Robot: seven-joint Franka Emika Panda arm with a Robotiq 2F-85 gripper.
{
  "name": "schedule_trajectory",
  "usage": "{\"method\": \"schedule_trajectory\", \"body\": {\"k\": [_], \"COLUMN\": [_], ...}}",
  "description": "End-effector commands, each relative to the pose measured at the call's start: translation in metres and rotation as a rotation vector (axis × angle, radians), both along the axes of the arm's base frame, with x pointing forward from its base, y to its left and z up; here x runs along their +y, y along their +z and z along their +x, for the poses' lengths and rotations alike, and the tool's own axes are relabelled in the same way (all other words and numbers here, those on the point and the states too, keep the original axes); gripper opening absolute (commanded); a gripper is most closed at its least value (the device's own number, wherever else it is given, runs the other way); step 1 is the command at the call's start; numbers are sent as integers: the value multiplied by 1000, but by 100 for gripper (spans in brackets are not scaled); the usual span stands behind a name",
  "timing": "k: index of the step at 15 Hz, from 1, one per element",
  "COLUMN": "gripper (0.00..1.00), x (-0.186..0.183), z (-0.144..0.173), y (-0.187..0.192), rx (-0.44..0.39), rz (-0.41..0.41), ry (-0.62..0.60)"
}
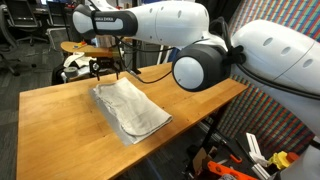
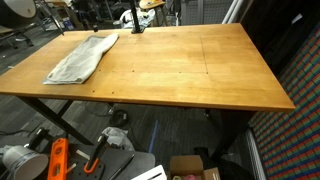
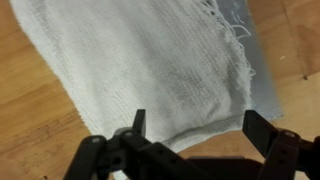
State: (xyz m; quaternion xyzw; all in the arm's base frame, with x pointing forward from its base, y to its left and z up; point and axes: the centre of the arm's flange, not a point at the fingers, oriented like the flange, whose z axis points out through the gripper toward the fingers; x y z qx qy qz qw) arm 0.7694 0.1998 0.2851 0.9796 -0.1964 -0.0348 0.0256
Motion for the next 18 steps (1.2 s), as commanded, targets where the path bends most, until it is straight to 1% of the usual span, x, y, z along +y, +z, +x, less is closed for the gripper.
{"method": "schedule_trajectory", "body": {"k": [1, 4, 6, 8, 10, 12, 13, 14, 18], "gripper": [100, 100, 100, 100, 100, 100, 100, 100, 100], "x": [-35, -61, -78, -97, -111, -126, -135, -143, -168], "z": [-28, -42, -48, -53, -51, -44, -39, -36, -30], "y": [13, 7, 3, 2, 5, 10, 14, 17, 29], "rx": [101, 162, 181, 179, 194, 194, 184, 188, 136], "rz": [-87, -174, -202, -219, -212, -167, -123, -100, 15], "ry": [155, 275, 347, 425, 482, 499, 486, 499, 479]}}
